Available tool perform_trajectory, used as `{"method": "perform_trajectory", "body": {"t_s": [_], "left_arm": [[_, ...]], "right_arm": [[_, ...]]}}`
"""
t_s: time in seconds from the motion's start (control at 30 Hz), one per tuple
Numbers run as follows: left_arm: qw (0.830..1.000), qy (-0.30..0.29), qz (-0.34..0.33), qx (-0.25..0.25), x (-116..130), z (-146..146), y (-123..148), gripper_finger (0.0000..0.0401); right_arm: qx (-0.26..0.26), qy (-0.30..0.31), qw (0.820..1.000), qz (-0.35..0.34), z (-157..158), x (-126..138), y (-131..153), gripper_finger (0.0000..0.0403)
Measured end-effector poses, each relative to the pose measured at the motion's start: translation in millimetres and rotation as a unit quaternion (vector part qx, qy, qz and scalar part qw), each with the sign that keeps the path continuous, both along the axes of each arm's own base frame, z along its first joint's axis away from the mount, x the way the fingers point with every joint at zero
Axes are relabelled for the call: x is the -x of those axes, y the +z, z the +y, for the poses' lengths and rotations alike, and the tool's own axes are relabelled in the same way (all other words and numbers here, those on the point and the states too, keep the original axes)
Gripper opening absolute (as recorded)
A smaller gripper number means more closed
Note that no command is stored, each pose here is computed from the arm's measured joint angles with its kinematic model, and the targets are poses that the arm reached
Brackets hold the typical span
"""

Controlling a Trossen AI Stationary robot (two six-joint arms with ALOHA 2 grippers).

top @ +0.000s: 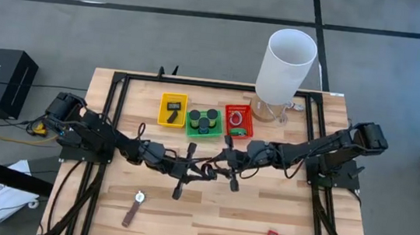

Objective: Pick & Place Office items
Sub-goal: Put the black wrist watch into the red basket

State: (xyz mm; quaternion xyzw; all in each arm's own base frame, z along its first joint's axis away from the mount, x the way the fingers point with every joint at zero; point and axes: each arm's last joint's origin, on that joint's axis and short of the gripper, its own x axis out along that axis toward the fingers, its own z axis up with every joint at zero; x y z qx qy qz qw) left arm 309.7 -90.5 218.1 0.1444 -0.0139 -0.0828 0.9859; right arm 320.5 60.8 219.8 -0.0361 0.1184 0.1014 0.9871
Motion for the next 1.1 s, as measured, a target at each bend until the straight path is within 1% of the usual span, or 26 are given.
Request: {"method": "perform_trajectory", "body": {"t_s": [0.1, 0.2, 0.4, 0.47, 0.7, 0.83, 1.0, 1.1], "left_arm": [[1.000, 0.004, 0.000, 0.000, 0.0, 0.2, 0.0, 0.0005], [1.000, 0.008, 0.002, 0.000, -0.2, 0.8, -0.3, 0.0005], [1.000, 0.009, 0.003, 0.002, -0.5, 1.6, -0.6, 0.0005], [1.000, 0.009, 0.003, 0.004, -0.5, 1.7, -0.6, 0.0005], [1.000, 0.009, 0.004, 0.007, -0.4, 1.5, -0.6, 0.0006], [0.999, 0.008, 0.011, 0.049, -0.4, 1.3, -0.7, 0.0017], [0.998, 0.028, 0.012, 0.055, -0.5, 2.3, -1.0, 0.0048], [0.997, 0.043, 0.021, 0.057, -0.6, 3.2, -2.7, 0.0075]], "right_arm": [[0.000, -0.003, 1.000, -0.003, -0.1, -0.1, 0.5, 0.0093], [0.005, -0.020, 1.000, -0.002, -0.8, -0.2, 0.3, 0.0065], [0.005, -0.022, 1.000, -0.002, -0.9, -0.2, 0.2, 0.0018], [0.005, -0.022, 1.000, -0.001, -0.9, -0.2, 0.0, 0.0008], [0.006, -0.022, 1.000, 0.000, -1.0, -0.1, -0.1, 0.0019], [0.006, -0.022, 1.000, 0.003, -1.0, 0.1, -0.6, 0.0008], [0.011, -0.036, 0.999, 0.008, -2.0, 0.3, -1.6, 0.0010], [0.026, -0.064, 0.997, 0.031, -4.1, 2.6, -4.7, 0.0014]]}}
